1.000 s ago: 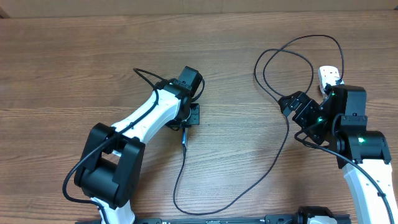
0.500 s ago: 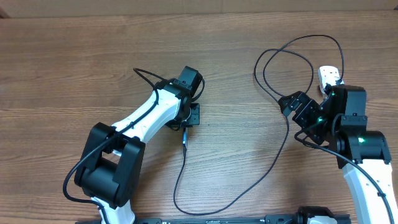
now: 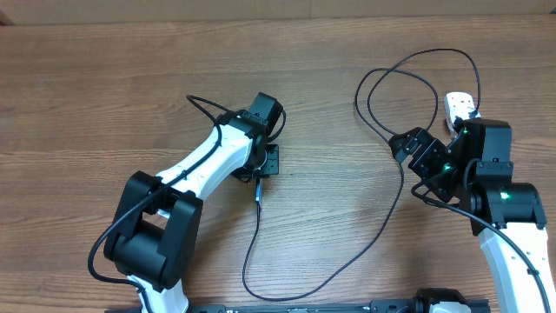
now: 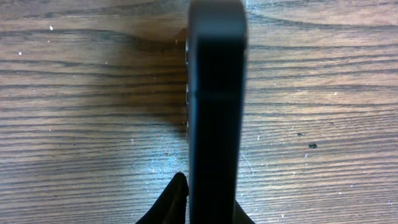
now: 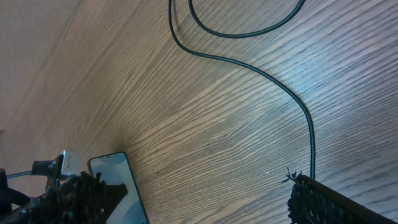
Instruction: Plug charger to phone and switch on socket
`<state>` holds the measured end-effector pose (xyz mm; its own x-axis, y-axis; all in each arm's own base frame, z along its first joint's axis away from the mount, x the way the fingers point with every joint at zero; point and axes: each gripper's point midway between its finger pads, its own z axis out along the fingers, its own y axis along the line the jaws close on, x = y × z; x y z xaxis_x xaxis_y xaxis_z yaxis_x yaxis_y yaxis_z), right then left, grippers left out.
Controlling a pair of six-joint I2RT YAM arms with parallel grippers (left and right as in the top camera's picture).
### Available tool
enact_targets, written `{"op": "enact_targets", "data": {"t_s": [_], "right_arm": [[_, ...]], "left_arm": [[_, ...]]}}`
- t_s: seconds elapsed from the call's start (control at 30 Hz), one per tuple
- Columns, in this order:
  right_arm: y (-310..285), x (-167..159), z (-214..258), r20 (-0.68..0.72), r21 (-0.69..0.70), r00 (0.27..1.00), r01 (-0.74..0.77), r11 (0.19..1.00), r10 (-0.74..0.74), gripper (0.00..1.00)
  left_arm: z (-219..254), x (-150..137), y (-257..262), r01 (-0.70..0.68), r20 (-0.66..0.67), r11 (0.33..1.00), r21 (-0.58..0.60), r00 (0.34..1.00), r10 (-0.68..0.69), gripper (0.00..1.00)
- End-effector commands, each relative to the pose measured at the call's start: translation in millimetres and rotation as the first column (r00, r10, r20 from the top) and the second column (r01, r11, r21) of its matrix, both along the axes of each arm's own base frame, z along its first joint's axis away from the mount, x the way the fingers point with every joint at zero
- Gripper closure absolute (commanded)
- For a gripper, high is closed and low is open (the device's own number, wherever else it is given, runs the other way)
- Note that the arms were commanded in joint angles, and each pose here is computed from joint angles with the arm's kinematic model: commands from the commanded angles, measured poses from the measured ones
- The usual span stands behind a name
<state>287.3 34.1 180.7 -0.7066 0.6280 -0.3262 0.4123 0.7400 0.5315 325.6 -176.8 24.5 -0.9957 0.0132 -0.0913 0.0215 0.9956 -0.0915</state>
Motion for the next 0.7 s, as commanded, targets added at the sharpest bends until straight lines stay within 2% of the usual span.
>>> {"op": "enact_targets", "data": {"t_s": [0.0,0.67], "right_arm": [[-3.0,3.3,10.1,0.033,-0.019,0.999,0.002,1.000,-0.001,0.00],[-3.0,3.2,10.0,0.033,-0.019,0.999,0.002,1.000,-0.001,0.00]], "left_arm": [[1.3,1.0,-4.8,0.023,-0.001,1.000,-0.005,1.000,-0.023,0.86],[1.3,1.1,-4.8,0.022,-0.001,1.000,-0.005,1.000,-0.022,0.85]]}}
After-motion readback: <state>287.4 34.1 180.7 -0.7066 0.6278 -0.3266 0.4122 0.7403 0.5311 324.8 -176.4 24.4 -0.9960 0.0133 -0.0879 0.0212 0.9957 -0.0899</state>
